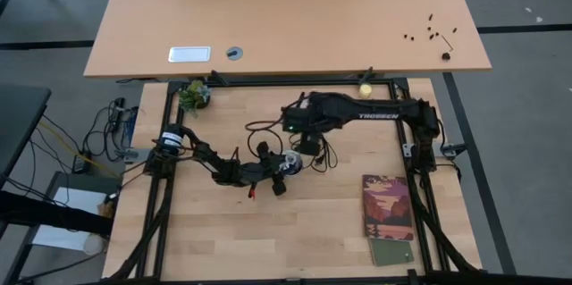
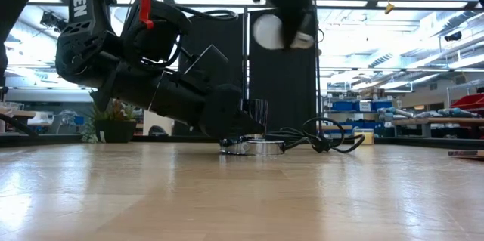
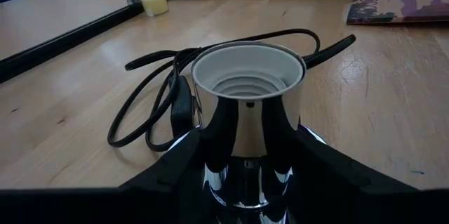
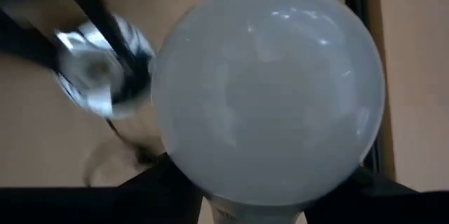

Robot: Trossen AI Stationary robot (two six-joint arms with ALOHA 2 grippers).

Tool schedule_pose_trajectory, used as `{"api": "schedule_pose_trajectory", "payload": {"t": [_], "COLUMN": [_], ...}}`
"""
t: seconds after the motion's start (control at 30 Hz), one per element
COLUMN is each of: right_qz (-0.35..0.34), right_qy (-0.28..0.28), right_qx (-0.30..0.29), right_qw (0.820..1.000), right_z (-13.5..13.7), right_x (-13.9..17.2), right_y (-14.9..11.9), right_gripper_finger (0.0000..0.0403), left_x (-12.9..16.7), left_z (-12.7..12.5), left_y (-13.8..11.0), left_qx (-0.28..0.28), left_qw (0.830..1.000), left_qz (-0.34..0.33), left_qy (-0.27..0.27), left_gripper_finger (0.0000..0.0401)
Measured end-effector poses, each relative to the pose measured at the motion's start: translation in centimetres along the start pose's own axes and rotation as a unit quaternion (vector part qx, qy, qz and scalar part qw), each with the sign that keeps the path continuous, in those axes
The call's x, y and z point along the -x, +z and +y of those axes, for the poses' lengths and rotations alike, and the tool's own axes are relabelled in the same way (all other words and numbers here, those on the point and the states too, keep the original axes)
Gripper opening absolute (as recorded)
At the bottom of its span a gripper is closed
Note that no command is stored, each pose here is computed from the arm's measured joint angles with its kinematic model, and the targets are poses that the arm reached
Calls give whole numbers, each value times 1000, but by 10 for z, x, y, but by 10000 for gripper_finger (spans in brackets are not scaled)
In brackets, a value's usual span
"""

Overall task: Screw lightbulb
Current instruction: Remove the white lightbulb from the silver lamp

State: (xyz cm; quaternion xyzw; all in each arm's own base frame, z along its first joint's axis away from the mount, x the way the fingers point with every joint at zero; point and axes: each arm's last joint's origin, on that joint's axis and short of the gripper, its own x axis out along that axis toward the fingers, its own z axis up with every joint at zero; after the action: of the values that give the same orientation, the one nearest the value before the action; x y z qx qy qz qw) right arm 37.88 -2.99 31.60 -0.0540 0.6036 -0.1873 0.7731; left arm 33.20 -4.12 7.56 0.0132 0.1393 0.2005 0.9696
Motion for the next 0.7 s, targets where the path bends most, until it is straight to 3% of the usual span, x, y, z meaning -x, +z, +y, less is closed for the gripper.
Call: {"api": "schedule_pose_trajectory", "payload": {"t": [0.2,0.47,0.7], "right_qz": [140,249,199], "right_qy": [-24,1,53], "right_qx": [-66,-101,-199], "right_qw": [988,963,958], "right_z": [-18,-26,-35], "right_x": [-26,-87,-105], "right_y": [-27,-64,-105], "right_gripper_finger": [196,196,196], "left_x": [0,0,0], "left_z": [0,0,0], "left_y": [0,0,0], "left_qx": [0,3,4], "left_qw": [1000,1000,1000], "left_qz": [0,1,2], "left_qy": [1,-1,-3], "left_gripper_finger": [190,191,191]}}
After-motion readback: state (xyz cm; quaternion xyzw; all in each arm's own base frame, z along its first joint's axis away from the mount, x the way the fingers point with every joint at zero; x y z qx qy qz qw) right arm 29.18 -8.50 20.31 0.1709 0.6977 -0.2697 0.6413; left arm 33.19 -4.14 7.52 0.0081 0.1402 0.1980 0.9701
